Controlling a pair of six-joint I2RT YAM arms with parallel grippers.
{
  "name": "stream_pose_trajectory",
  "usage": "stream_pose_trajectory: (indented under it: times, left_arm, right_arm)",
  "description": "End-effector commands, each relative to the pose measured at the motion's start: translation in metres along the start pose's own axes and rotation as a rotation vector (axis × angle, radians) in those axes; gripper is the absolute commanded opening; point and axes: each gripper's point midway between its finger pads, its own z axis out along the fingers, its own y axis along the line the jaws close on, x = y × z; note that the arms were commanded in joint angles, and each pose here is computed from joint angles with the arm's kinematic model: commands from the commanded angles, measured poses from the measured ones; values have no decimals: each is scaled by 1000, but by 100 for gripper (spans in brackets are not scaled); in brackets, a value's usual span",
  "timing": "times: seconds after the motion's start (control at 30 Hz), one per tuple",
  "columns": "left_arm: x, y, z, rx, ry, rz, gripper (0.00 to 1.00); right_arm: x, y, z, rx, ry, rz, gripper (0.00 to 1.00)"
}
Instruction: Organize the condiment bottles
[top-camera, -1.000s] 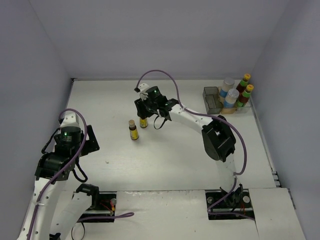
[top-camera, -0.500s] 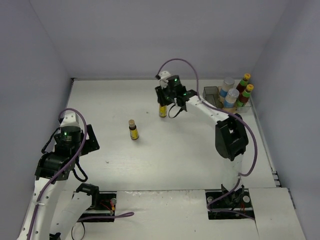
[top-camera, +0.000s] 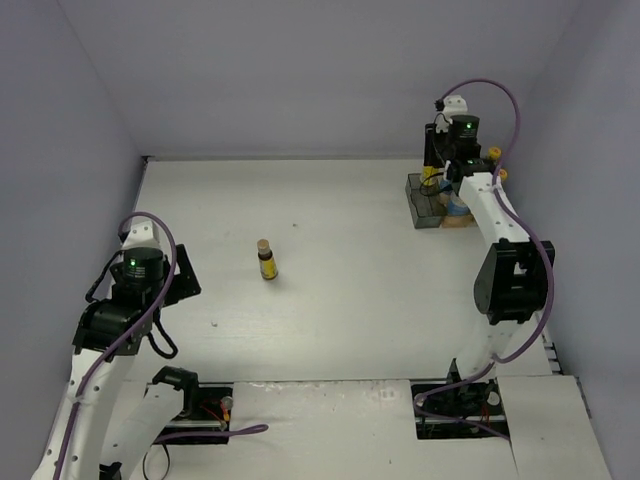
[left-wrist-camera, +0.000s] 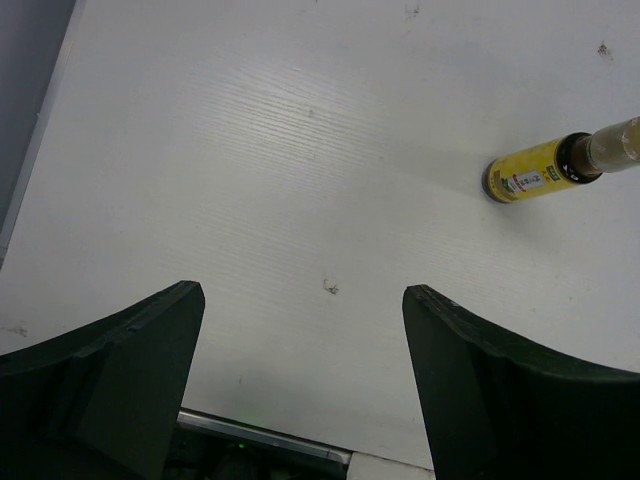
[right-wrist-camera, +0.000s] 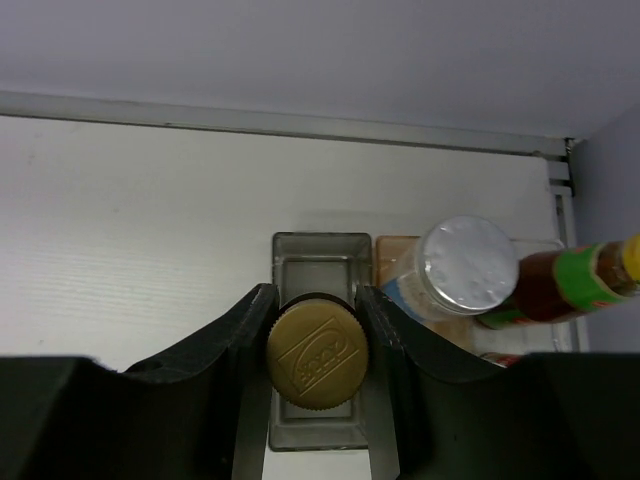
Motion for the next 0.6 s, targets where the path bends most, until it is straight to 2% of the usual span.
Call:
stream_pose_trajectory:
  times: [0.0,0.57]
  left_arm:
    - [-19,-11,3,26,-55,-29,81]
    - [-18,-13,10,21,-36,-6,81]
  right_arm:
    - [-55,-18,-3,17,-181,11,0]
    - [15,-22,59,20,-70,31,0]
